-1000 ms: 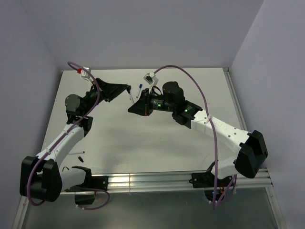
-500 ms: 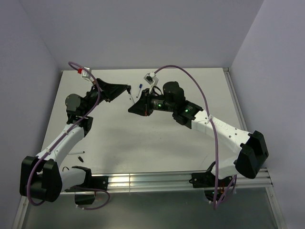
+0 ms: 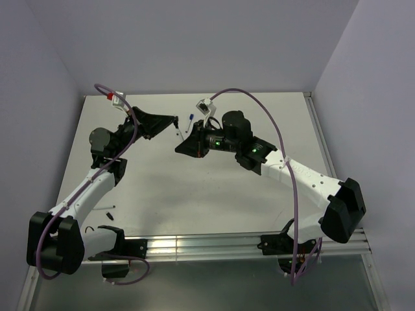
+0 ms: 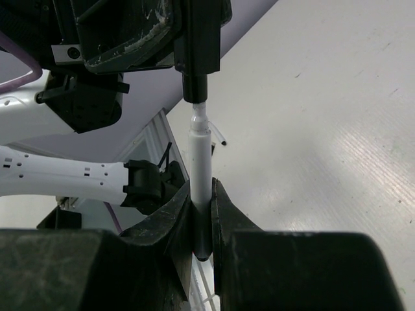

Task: Insert the pens into the pen caps
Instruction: Insert the pen cap onto the pen, then press the pen cap onto the pen.

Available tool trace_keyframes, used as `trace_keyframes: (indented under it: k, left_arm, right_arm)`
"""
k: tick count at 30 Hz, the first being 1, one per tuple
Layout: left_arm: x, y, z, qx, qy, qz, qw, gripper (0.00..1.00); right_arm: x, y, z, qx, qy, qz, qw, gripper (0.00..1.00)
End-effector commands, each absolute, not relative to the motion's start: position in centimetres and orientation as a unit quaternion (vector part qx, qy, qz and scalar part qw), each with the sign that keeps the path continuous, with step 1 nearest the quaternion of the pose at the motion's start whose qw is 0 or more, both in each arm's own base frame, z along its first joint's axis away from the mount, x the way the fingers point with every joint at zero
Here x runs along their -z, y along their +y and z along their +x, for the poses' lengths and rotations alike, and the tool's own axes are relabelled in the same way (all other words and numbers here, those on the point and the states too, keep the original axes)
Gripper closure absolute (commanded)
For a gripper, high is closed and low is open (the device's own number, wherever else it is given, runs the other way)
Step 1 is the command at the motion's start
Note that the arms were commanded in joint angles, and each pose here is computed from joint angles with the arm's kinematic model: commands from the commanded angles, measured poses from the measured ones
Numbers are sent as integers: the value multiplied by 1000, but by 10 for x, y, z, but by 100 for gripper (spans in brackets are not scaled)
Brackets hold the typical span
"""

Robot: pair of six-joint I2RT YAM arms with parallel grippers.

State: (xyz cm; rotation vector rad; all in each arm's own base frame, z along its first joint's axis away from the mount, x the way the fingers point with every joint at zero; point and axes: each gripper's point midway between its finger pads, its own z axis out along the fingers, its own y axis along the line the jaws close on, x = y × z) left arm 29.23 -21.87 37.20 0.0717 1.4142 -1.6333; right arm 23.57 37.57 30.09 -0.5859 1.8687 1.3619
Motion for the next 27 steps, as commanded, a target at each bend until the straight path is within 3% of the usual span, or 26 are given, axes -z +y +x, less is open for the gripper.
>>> trace_keyframes:
  k: [1, 18, 27]
  left_arm:
    - [-385, -224, 280, 673, 559, 66, 480, 100]
    - [-381, -238, 270, 683, 560, 84, 461, 100]
    - [-395, -260, 240, 688, 548, 134, 456, 100]
  right_arm:
    - [-341, 371, 234, -536, 695, -235, 417, 100]
    - [-349, 358, 241, -522, 693, -213, 449, 100]
    - [-356, 345, 248, -509, 692, -186, 477, 100]
